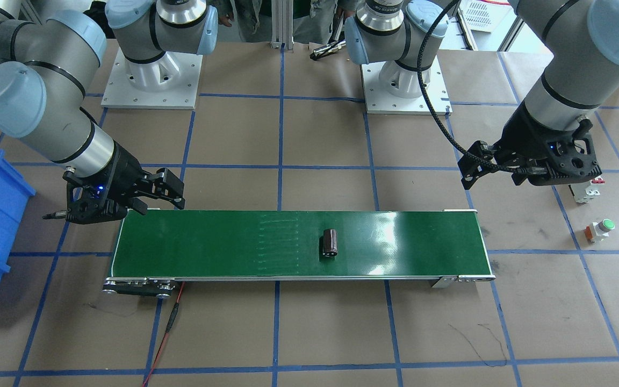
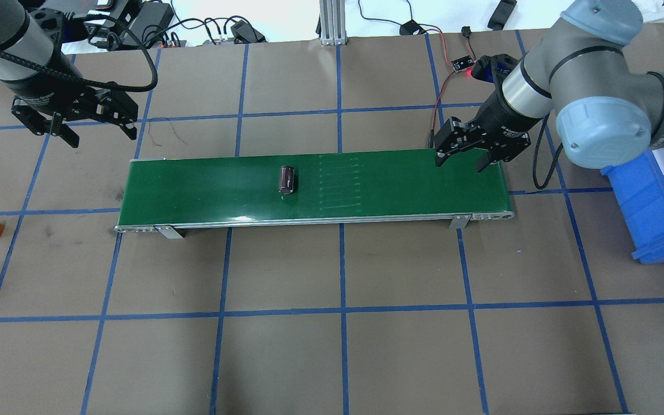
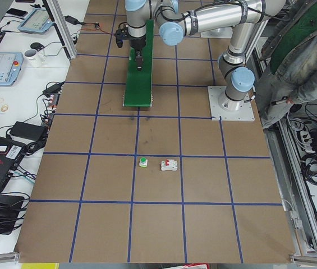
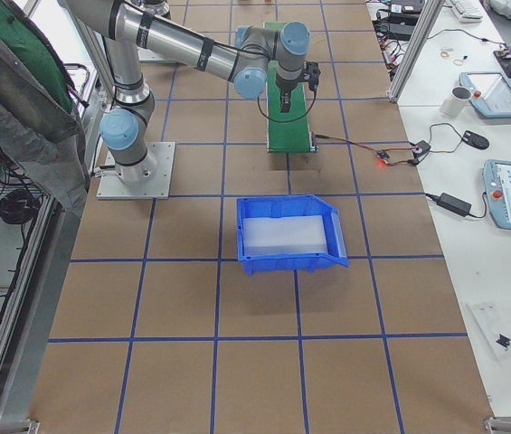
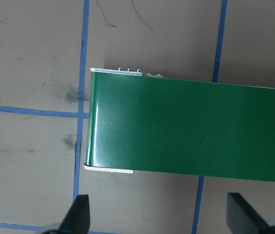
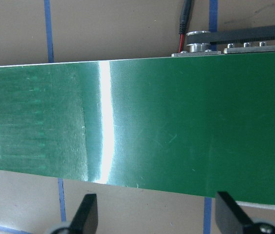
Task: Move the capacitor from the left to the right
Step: 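Raise the left gripper away while the right gripper moves over the belt, then lower the right gripper onto the capacitor riding the belt and grasp it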
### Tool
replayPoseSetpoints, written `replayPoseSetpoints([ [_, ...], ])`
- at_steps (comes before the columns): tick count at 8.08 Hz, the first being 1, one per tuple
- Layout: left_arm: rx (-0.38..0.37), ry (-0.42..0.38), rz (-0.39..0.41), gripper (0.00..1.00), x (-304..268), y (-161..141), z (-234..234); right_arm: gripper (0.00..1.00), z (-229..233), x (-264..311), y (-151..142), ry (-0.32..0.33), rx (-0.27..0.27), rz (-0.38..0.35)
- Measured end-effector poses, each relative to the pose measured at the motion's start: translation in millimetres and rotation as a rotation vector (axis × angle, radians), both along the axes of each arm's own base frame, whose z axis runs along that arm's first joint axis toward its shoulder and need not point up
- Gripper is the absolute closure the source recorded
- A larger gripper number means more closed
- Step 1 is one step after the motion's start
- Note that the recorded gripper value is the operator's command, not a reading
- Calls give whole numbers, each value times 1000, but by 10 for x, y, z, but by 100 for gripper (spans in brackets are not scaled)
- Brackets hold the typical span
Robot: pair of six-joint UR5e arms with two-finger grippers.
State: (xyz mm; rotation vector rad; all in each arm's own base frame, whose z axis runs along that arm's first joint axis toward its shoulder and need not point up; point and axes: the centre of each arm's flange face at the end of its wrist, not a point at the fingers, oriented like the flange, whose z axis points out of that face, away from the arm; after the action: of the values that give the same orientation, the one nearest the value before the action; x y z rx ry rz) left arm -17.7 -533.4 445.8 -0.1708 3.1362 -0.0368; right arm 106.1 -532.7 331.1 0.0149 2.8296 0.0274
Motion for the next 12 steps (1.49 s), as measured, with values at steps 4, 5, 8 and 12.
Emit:
replayPoseSetpoints([
  [4,25,9,5,0,-1,42,-7,16,-255,36,-111,-41,24,-2],
  [5,26,9,5,0,-1,42,-7,16,-284,37,-126,-43,25,-2],
  [8,26,10,6,0,-2,43,-9,17,-305,45,-134,-46,26,-1],
  [12,29,13,7,0,-4,42,-32,20,-361,128,-92,-63,40,4],
])
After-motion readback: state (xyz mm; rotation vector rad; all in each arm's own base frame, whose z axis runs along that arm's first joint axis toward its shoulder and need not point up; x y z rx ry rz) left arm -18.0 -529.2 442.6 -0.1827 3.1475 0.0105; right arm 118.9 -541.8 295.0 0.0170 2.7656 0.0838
